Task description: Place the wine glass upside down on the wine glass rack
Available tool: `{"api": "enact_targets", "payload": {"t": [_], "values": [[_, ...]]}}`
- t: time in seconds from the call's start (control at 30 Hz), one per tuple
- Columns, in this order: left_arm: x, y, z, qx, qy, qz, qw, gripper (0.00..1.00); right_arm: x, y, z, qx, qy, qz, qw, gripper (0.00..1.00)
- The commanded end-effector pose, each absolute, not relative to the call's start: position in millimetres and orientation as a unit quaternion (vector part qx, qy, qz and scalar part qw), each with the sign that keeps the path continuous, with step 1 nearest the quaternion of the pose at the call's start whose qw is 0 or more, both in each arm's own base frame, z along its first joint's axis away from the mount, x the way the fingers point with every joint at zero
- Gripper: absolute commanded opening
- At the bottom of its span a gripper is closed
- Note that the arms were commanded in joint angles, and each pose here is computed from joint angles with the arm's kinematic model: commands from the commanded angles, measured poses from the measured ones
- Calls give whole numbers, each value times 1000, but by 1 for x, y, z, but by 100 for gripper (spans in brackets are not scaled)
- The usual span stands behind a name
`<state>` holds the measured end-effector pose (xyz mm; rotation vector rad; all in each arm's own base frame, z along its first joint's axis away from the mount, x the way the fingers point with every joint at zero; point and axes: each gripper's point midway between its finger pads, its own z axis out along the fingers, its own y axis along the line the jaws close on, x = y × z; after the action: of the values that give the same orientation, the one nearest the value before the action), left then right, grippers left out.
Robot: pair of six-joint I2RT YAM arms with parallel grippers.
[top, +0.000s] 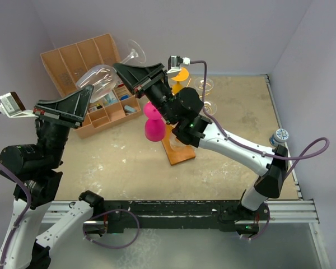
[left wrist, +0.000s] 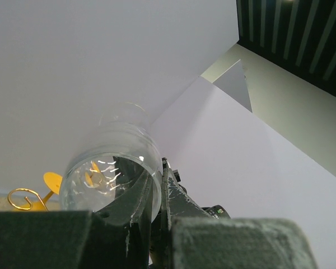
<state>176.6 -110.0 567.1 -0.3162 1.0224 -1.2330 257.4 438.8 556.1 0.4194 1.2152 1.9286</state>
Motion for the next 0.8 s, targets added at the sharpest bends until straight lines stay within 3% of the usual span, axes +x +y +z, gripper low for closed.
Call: {"api": "enact_targets", "payload": {"t": [0.0,0.1,0.2,0.53,0.77], "values": [[163,-108,580,-129,430,-570,688,1,238,421,599,148,421,800,400,10],[163,-108,577,-131,438,-565,687,2,240,413,599,151,408,796,421,0],[165,-104,570,-141,449,-554,686,9,241,406,600,151,397,789,444,0],[159,-76,544,-183,503,-477,698,46,234,383,603,116,382,751,525,0],[136,-45,535,-200,532,-407,715,53,220,368,595,62,397,711,577,0]]}}
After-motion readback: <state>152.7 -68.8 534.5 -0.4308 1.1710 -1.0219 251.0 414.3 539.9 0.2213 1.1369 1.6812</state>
